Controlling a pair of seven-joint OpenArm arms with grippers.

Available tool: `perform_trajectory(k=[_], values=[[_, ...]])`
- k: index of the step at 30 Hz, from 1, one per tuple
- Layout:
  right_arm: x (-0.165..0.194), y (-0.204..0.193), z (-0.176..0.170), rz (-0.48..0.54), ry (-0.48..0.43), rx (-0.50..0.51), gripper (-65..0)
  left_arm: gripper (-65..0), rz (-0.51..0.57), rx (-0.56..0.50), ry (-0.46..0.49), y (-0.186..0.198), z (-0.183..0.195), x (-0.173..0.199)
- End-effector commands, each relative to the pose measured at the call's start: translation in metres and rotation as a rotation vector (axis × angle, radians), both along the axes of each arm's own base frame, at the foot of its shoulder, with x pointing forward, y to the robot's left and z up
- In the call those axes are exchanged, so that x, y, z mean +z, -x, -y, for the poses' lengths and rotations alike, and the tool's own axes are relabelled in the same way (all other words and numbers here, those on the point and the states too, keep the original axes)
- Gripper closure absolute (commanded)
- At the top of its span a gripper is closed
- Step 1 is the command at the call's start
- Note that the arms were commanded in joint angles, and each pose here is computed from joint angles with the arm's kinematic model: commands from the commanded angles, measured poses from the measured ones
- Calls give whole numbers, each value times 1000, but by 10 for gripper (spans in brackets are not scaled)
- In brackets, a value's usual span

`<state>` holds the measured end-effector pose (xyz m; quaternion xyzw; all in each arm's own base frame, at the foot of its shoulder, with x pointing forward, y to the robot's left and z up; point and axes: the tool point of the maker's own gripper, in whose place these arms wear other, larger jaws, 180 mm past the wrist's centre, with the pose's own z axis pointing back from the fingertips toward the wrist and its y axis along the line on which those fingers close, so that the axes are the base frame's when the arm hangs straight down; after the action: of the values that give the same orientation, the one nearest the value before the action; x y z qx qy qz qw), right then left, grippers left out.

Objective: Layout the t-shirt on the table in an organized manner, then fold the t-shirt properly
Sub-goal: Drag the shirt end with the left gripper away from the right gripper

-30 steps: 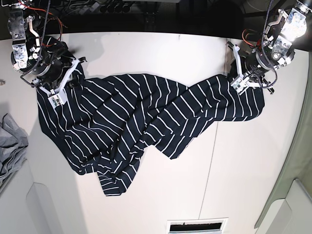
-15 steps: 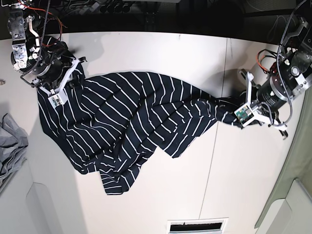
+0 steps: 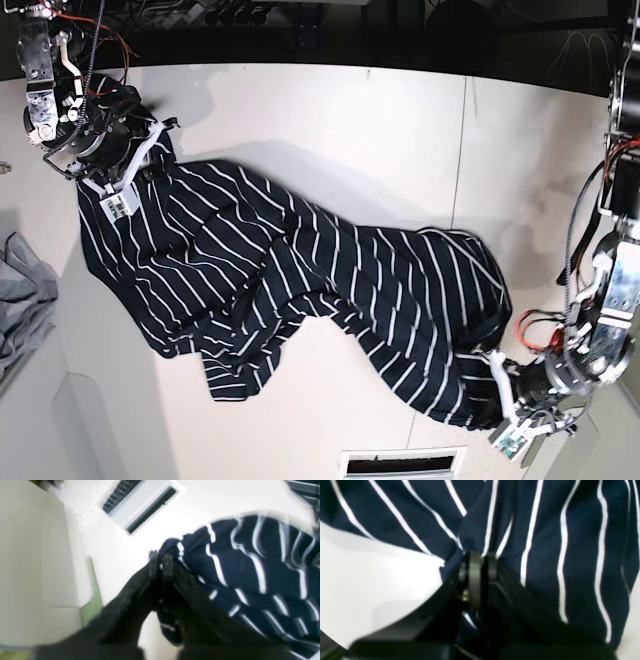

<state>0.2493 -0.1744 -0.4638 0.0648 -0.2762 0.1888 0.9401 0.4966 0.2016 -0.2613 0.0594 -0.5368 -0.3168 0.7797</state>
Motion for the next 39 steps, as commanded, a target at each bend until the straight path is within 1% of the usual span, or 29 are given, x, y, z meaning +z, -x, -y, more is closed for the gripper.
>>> perform_trajectory(k=[1, 3, 4, 5, 6, 8, 11, 13, 17, 18, 19, 21, 23, 26, 30, 37, 38, 39], values=[[-3, 4, 4, -25, 24, 0, 0, -124, 32, 27, 45, -16, -4, 16], [-4, 5, -1, -28, 14, -1, 0, -322, -42, 81, 119, -25, -8, -4], [-4, 5, -2, -28, 15, -1, 0, -384, -92, 113, 150, -26, -13, -15], [-5, 5, -5, -28, 9, -2, 0, -397, -154, 155, 181, -25, -18, -26], [-5, 5, -7, -28, 4, -3, 0, -396, -213, 189, 195, -21, -22, -36], [-5, 5, -10, -26, -4, -4, 0, -395, -305, 221, 205, -8, -31, -51], [-4, 4, -12, -19, -13, -5, 0, -392, -370, 183, 330, 10, -31, -54], [-4, 4, -12, -21, -14, -5, 0, -392, -416, 153, 390, 27, -32, -58], [-5, 5, -12, -22, -14, -6, 0, -392, -559, 129, 407, 76, -35, -94], [-4, 3, -12, -17, -14, -6, -9, -392, -582, 139, 407, 86, -38, -104], [-4, 3, -12, -16, -14, -6, -39, -393, -597, 151, 416, 95, -39, -113], [-4, 3, -12, -15, -15, -6, -85, -393, -612, 193, 459, 109, -44, -127], [-4, 3, -12, -17, -15, -7, -112, -393, -607, 258, 518, 117, -51, -136], [-4, 3, -12, -16, -16, -7, -116, -393, -596, 309, 591, 125, -50, -146], [-3, 3, -15, -17, -38, -13, -116, -394, -582, 325, 687, 126, -32, -155], [-3, 3, -15, -21, -38, -13, -116, -390, -583, 288, 669, 123, 8, -171], [-3, 4, -15, -21, -37, -13, -116, -361, -581, 291, 665, 123, 11, -172], [-3, 4, -15, -21, -38, -13, -116, -283, -579, 298, 663, 122, 11, -173]])
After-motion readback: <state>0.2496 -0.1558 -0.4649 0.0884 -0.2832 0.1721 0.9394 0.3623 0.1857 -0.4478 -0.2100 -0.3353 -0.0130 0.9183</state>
